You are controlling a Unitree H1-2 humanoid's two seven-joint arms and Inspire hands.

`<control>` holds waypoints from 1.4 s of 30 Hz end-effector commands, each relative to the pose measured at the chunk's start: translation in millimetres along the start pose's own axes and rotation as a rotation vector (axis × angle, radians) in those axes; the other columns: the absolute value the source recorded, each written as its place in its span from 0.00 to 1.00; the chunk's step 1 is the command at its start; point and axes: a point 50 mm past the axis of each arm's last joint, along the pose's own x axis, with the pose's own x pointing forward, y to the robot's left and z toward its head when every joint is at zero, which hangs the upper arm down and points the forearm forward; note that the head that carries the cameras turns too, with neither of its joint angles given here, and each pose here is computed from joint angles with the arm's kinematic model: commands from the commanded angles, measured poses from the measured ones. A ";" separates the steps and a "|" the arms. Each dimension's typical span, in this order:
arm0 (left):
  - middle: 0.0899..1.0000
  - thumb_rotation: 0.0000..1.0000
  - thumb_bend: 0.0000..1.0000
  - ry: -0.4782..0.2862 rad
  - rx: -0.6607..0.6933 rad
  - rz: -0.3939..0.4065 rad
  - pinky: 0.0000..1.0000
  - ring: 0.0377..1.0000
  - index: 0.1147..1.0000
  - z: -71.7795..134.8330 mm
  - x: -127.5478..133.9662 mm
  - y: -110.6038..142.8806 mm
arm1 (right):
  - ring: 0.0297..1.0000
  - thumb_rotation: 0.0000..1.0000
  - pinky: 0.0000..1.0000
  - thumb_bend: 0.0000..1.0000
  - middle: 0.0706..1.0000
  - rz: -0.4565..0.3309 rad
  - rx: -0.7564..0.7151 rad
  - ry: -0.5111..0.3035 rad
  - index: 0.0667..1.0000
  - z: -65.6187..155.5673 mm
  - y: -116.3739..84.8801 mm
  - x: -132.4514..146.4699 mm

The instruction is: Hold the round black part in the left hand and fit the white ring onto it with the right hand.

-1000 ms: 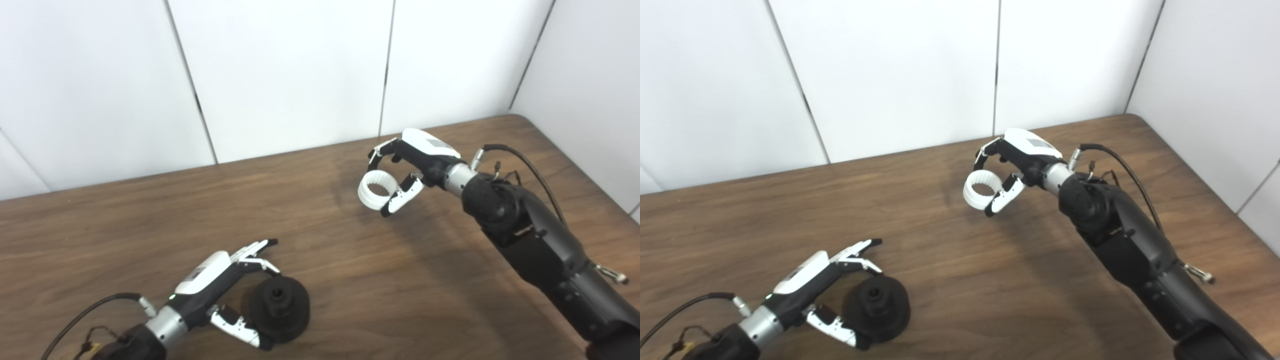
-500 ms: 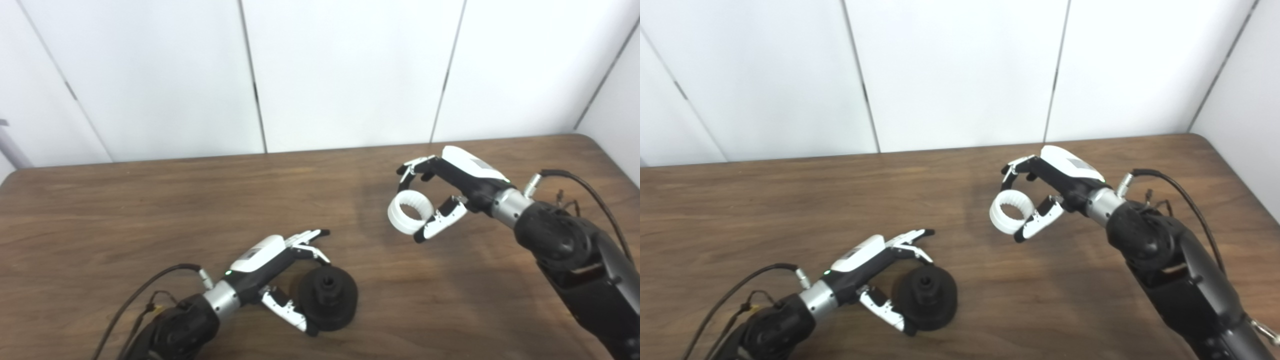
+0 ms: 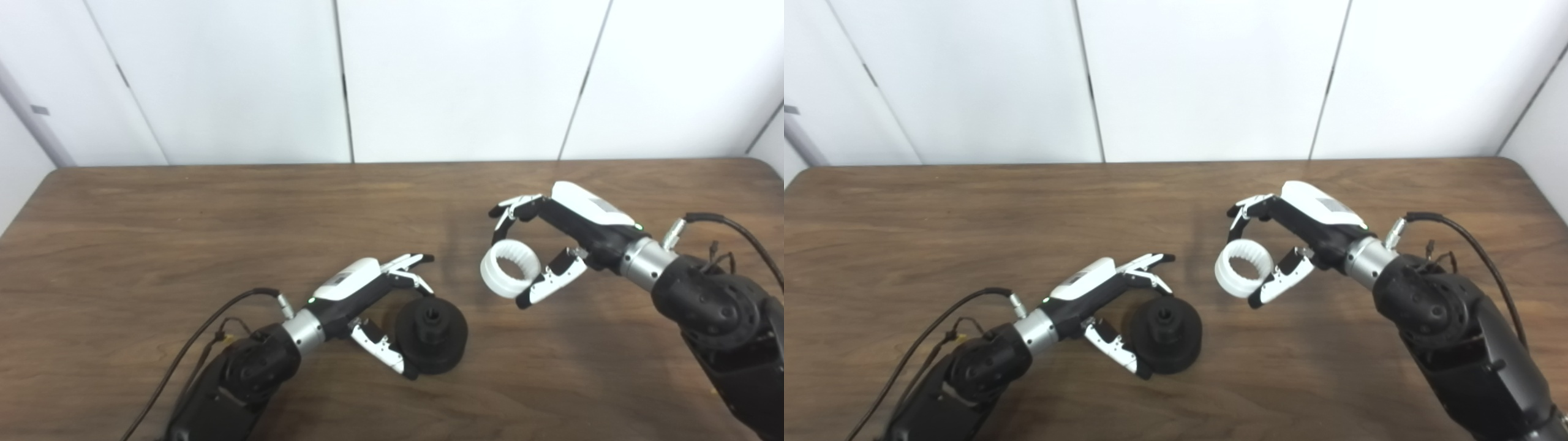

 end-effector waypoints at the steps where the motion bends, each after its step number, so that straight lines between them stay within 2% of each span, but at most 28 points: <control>1: 0.99 0.07 0.52 0.079 -0.004 -0.109 0.96 1.00 0.42 -10.5 -3.4 -17.1 | 0.86 0.15 0.79 0.52 0.81 -0.050 -0.071 -0.092 0.44 17.7 -16.9 1.5; 5: 0.99 0.07 0.52 0.079 -0.012 -0.106 0.97 1.00 0.42 -10.2 -3.8 -16.5 | 0.85 0.15 0.77 0.52 0.80 -0.038 -0.072 -0.125 0.44 22.6 -12.6 2.1; 12: 0.99 0.07 0.52 0.075 -0.008 -0.107 0.93 1.00 0.42 -8.7 -2.6 -17.1 | 0.86 0.15 0.82 0.52 0.81 -0.010 -0.071 -0.142 0.44 34.0 -5.9 3.9; 29: 0.99 0.07 0.52 0.074 -0.017 -0.107 0.95 1.00 0.42 -10.1 -1.8 -17.8 | 0.86 0.15 0.82 0.52 0.82 0.008 -0.036 -0.199 0.44 55.6 10.1 21.5; 42: 0.98 0.07 0.52 0.070 -0.011 -0.106 0.93 1.00 0.42 -8.6 -1.5 -19.3 | 0.85 0.15 0.81 0.52 0.81 0.026 -0.014 -0.217 0.44 61.5 26.4 32.4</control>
